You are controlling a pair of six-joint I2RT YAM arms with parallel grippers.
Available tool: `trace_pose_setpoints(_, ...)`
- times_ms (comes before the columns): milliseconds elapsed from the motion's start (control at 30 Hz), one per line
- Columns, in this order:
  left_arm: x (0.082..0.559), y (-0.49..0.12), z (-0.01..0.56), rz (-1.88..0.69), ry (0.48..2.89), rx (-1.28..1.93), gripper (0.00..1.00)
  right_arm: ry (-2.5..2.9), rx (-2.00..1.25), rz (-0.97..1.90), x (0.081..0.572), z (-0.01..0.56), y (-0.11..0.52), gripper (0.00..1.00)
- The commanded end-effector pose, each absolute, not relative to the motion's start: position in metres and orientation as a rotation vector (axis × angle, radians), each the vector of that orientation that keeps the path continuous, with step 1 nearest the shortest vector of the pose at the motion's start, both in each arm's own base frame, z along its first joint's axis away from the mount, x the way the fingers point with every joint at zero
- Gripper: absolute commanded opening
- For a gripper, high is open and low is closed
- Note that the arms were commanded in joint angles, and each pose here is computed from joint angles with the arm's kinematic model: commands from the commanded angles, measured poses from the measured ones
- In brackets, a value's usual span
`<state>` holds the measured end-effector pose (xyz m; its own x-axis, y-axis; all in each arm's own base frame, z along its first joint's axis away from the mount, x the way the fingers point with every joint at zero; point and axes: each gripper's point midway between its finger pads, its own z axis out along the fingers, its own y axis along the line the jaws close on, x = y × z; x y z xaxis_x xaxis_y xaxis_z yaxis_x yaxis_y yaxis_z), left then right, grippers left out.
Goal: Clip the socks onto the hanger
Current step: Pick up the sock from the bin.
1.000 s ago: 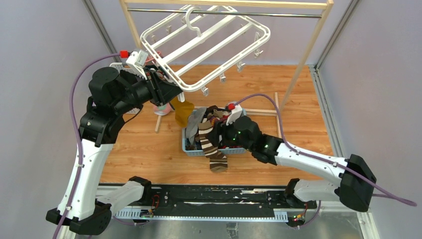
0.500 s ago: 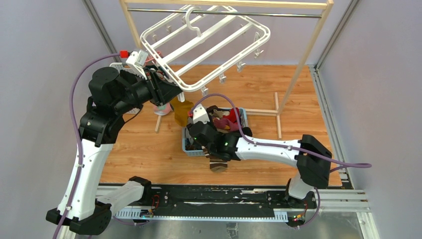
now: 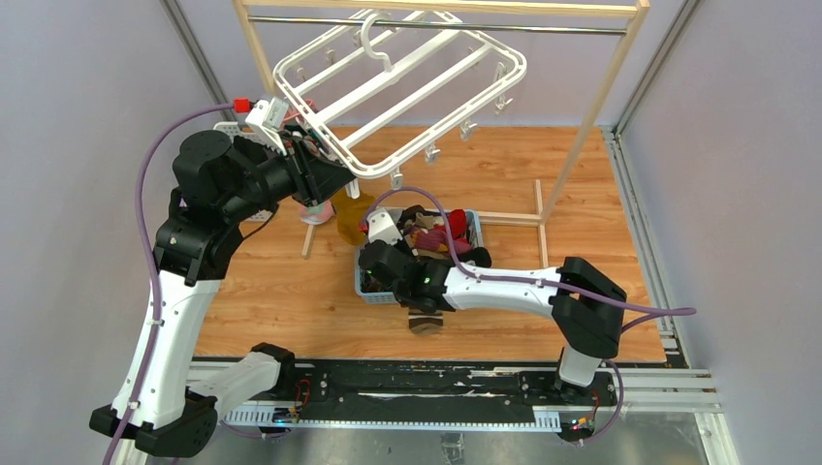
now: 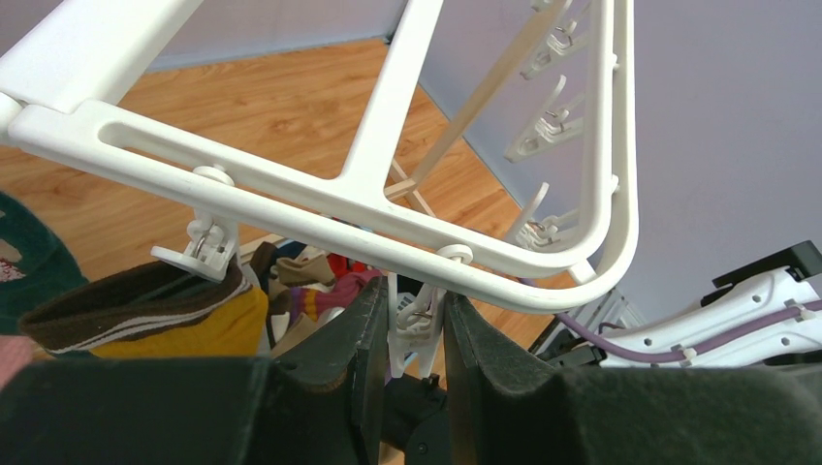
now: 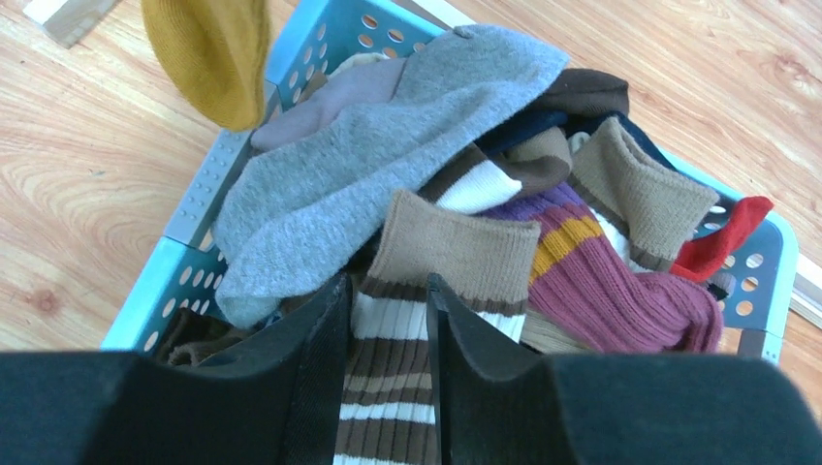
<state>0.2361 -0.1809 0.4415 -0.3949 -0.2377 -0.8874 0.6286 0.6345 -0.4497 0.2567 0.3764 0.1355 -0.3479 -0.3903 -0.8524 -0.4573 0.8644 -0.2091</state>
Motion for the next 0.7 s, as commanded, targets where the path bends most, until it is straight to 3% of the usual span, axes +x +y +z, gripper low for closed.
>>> trace_pose_setpoints(0,0.236,-0.176,0.447,-0.945,1.715,0.314,0.0,1.948,-0.573,0.067,0.263,0.146,0.385,0.3)
trace_pose_setpoints(233,0.236,-0.176,0.446,-0.942,1.717,0.314,0.0,1.867,-0.487,0.182,0.262,0.182,0.381,0.0)
trace_pose_setpoints(667,0.238,-0.176,0.444,-0.947,1.723,0.3,0.0,1.447,-0.543,0.641,0.205,0.282,0.373,0.0)
